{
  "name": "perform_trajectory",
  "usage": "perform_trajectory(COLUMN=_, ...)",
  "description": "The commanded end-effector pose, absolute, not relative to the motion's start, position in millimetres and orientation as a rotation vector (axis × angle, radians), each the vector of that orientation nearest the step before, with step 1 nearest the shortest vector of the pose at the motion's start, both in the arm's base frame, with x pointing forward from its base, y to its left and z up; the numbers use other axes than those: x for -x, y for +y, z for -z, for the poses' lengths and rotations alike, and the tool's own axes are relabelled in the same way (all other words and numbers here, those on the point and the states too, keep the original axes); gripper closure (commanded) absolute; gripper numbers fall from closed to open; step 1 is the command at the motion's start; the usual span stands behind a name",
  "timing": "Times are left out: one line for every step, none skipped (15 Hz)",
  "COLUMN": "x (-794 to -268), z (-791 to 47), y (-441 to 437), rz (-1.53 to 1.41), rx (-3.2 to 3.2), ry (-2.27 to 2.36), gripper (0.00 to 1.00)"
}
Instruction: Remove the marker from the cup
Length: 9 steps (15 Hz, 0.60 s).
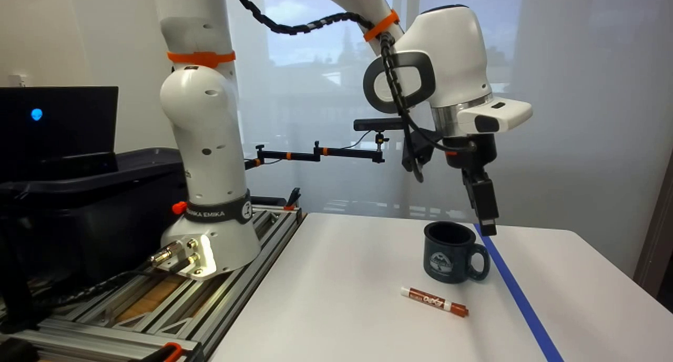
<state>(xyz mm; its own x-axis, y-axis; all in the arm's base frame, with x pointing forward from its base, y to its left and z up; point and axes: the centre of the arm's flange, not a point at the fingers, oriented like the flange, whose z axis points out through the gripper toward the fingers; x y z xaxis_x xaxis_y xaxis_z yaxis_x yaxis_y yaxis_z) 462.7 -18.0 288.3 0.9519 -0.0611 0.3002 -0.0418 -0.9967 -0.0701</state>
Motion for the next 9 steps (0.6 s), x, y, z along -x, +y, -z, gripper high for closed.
perform_trajectory(x=-461.6, z=-289.2, y=-19.5, rz=0.473, rx=3.039, ry=0.086, gripper=0.00)
perform_trajectory(x=-460.5, z=-288.7, y=-20.3, rz=0.470, rx=3.039, ry=0.088, gripper=0.00)
perform_trajectory(x=-459.7, z=-287.9, y=-20.3, rz=0.467, rx=3.040, ry=0.088, gripper=0.00)
perform_trajectory(x=-459.4, z=-287.6, y=-19.9, rz=0.466, rx=3.040, ry=0.087, gripper=0.00)
perform_trajectory(x=-459.4, z=-287.5, y=-19.6, rz=0.465, rx=3.040, ry=0.086, gripper=0.00)
perform_trajectory(x=-459.4, z=-287.5, y=-19.4, rz=0.465, rx=3.040, ry=0.086, gripper=0.00)
perform_trajectory(x=-459.4, z=-287.5, y=-19.3, rz=0.465, rx=3.040, ry=0.085, gripper=0.00)
perform_trajectory(x=-459.4, z=-287.5, y=-19.3, rz=0.465, rx=3.040, ry=0.085, gripper=0.00)
perform_trajectory(x=-459.4, z=-287.5, y=-19.3, rz=0.465, rx=3.040, ry=0.085, gripper=0.00)
